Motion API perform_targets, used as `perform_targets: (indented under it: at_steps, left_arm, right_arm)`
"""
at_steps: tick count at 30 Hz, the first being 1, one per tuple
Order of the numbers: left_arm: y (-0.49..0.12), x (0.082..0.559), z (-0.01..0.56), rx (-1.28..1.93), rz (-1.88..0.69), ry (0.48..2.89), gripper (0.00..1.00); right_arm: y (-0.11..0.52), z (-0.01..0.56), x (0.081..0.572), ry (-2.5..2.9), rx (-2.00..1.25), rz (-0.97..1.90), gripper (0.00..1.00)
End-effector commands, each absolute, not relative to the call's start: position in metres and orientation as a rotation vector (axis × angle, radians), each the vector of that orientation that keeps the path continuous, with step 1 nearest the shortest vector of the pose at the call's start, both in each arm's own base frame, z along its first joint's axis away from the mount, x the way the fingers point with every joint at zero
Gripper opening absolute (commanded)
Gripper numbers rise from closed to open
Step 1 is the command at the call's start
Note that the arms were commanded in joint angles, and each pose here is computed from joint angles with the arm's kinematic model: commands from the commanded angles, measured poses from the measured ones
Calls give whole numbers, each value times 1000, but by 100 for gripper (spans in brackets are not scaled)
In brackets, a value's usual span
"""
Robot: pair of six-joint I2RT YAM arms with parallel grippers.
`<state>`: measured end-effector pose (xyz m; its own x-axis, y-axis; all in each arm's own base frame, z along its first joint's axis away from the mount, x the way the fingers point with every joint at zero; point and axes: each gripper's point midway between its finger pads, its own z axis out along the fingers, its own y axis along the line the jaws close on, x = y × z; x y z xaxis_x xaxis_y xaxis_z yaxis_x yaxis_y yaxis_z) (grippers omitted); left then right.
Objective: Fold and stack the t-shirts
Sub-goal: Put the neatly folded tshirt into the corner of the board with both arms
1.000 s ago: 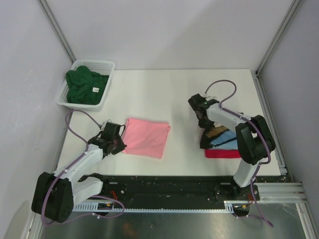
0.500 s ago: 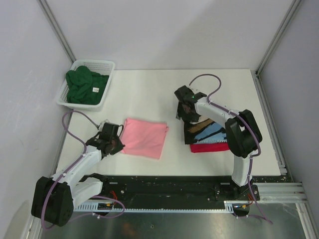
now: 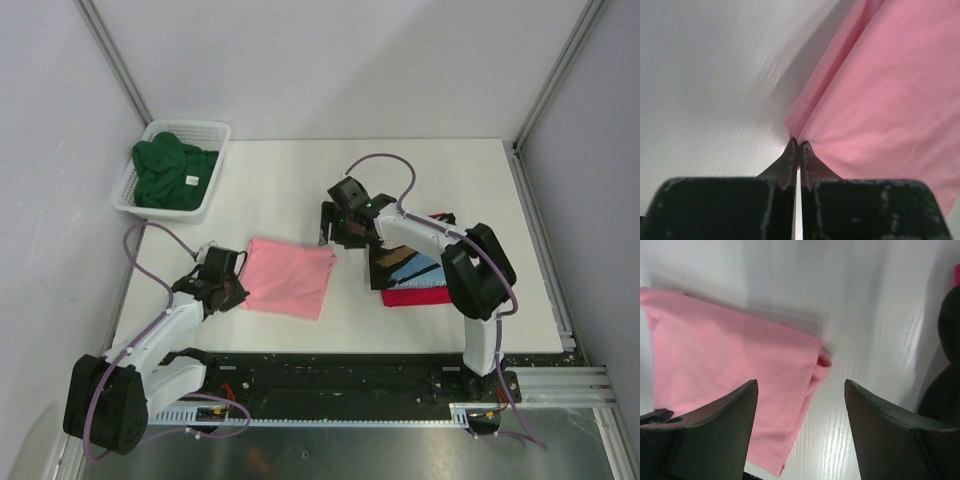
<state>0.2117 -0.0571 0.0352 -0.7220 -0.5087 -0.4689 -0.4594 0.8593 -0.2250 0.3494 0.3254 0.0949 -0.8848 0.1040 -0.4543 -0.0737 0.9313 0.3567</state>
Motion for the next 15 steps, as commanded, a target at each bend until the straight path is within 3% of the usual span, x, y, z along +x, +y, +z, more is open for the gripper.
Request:
perform_targets:
  at_steps: [1, 15]
  left_arm:
    - [-49, 216, 38, -743, -87, 2473, 0]
    - [-49, 215, 36, -748, -81, 2477, 0]
  right_arm:
    - [343, 68, 343, 2655, 21, 579, 74]
    - [356, 22, 319, 2759, 20, 512, 73]
